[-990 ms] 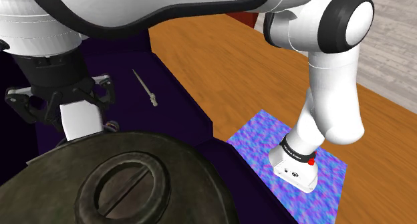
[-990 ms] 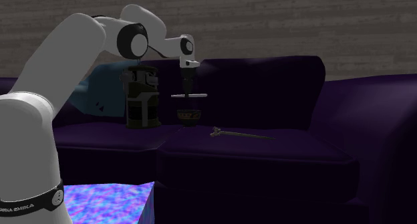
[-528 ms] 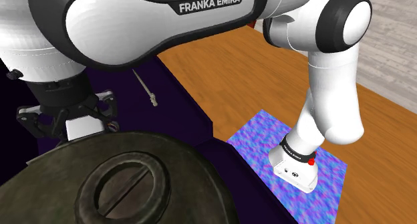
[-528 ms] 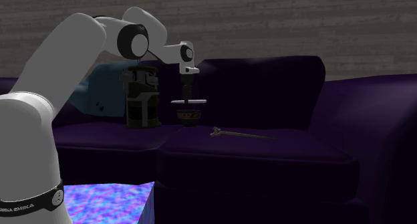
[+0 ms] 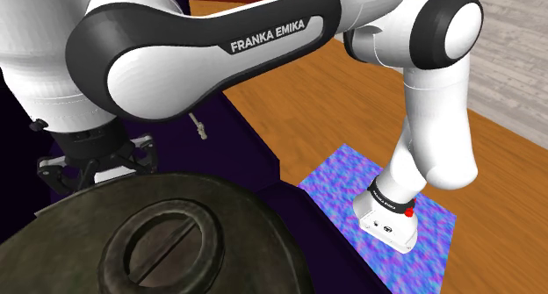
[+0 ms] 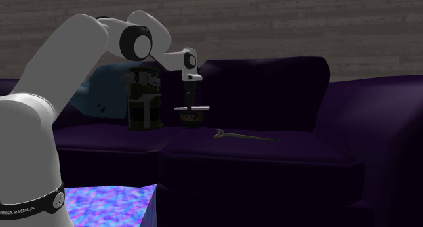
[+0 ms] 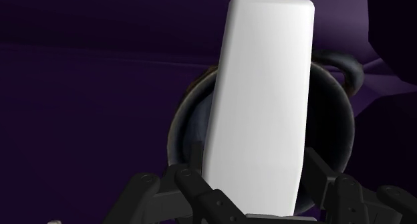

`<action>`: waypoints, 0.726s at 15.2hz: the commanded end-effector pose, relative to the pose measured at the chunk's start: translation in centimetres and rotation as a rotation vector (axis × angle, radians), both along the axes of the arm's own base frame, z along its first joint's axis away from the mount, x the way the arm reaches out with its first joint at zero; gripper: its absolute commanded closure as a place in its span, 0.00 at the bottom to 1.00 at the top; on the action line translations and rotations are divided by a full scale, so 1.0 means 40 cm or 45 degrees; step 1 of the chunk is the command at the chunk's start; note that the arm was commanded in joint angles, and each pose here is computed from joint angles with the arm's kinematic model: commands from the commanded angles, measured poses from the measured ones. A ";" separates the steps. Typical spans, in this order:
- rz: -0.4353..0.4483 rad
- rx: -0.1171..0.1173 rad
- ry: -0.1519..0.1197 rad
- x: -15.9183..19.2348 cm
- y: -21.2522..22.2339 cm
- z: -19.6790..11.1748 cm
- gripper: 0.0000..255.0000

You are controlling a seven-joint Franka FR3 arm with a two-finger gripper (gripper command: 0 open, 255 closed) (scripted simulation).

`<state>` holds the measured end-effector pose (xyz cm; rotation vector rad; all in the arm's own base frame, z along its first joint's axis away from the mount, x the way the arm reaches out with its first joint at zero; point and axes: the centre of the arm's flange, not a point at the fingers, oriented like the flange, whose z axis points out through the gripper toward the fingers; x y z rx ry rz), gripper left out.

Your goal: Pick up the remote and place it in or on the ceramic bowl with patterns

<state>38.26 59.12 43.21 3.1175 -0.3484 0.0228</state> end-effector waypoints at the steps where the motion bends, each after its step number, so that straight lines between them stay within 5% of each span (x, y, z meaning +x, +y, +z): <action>1: 0.000 0.001 -0.001 0.000 0.000 -0.002 1.00; 5: 0.000 0.001 -0.001 0.000 0.000 -0.002 1.00; 6: 0.000 0.001 -0.001 0.000 0.000 -0.002 0.00; 11: 0.000 0.001 -0.001 0.000 0.000 -0.002 0.00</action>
